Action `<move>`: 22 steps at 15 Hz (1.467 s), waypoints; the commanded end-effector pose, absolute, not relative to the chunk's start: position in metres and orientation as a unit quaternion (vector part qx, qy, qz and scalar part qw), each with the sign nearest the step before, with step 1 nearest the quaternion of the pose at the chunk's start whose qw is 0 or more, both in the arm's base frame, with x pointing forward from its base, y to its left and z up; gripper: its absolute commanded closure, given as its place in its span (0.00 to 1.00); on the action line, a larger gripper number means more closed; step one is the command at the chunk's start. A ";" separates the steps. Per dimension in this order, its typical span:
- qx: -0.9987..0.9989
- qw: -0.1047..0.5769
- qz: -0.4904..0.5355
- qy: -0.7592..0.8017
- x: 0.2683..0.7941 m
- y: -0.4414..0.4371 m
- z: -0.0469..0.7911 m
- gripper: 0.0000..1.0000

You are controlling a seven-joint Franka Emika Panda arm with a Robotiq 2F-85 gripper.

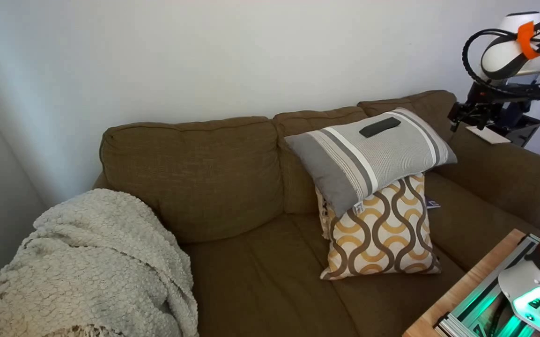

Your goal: Put the purple book on the grey pillow

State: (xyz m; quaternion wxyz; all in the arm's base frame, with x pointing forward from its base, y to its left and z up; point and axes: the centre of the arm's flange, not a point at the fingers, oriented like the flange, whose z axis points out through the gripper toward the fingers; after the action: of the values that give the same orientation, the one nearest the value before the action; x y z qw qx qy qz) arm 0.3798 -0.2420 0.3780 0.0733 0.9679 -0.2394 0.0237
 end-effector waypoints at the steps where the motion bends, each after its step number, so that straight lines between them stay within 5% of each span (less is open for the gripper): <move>1: 0.948 0.046 0.002 -0.315 0.379 -0.300 0.320 0.00; 9: 0.884 0.059 -0.111 -0.450 0.305 -0.402 0.213 0.00; 15: 0.881 0.063 -0.133 -0.450 0.293 -0.399 0.204 0.00; 22: 0.813 0.053 0.062 -0.577 0.298 -0.457 0.181 0.00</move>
State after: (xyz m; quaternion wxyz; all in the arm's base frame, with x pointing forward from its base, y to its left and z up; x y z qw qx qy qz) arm 0.2984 -0.4337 0.2145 0.0722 0.8420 -0.5345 0.0117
